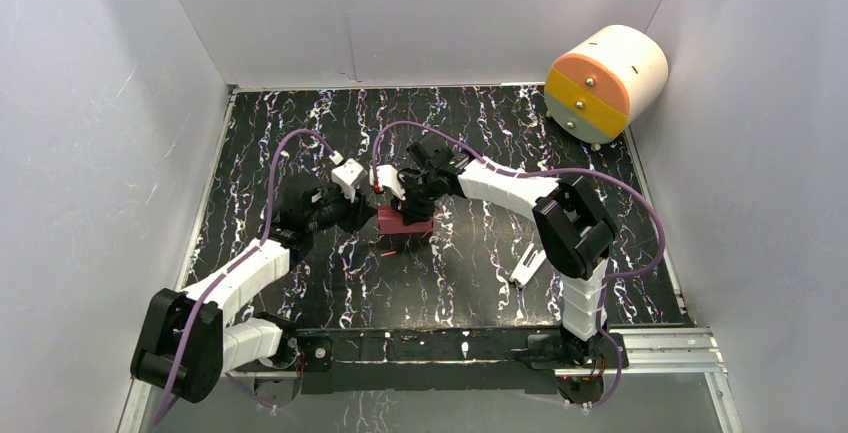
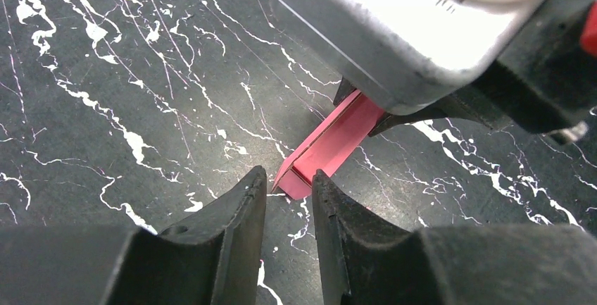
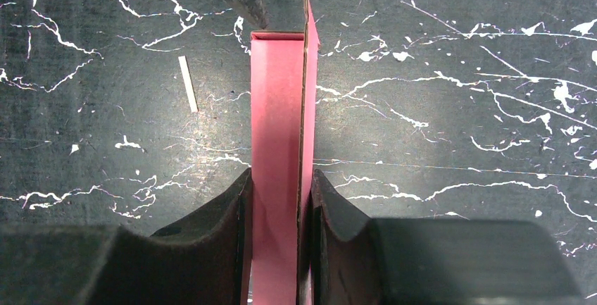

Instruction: Fold the paper box

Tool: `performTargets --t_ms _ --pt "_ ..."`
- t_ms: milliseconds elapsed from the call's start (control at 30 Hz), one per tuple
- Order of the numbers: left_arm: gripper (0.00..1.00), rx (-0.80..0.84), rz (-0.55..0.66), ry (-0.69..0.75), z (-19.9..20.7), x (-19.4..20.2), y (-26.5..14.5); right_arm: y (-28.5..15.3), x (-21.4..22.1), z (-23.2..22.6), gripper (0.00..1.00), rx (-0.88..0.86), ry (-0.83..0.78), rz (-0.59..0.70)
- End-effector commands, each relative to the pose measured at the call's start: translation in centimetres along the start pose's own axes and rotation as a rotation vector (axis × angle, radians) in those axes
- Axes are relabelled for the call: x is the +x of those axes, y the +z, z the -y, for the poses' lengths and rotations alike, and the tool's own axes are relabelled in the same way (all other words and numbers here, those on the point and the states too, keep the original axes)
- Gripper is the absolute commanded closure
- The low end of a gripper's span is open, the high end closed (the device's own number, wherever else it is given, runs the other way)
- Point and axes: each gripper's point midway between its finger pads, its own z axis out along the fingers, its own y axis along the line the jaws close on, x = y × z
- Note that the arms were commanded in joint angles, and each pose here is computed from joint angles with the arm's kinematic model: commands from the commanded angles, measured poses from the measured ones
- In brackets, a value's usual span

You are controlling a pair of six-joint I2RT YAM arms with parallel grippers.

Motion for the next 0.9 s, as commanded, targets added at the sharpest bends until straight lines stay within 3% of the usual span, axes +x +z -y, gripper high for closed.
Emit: performTargets --t_ms 0,233,500,733,867 --pt "0.71 0.008 0.025 0.079 -0.2 -1.4 -0.1 0.0 -0.1 -0.5 0.90 -0.019 -0.002 0.016" --pt "0.70 0.034 0.028 0.097 -0.1 -1.2 -0.4 0.1 -0.1 -0.6 0.90 -0.023 -0.002 0.018" --pt "0.77 0.128 0.011 0.063 1.0 -1.3 0.6 0.2 -0.1 -0.6 0.90 -0.027 0.001 0.018" --pt "0.94 0.136 0.000 0.038 1.1 -1.3 0.7 0.2 -0.1 -0.5 0.91 -0.022 0.005 0.017" --pt "0.99 0.121 -0.002 -0.004 1.0 -1.6 0.6 0.2 -0.1 -0.2 0.91 -0.007 0.020 0.012"
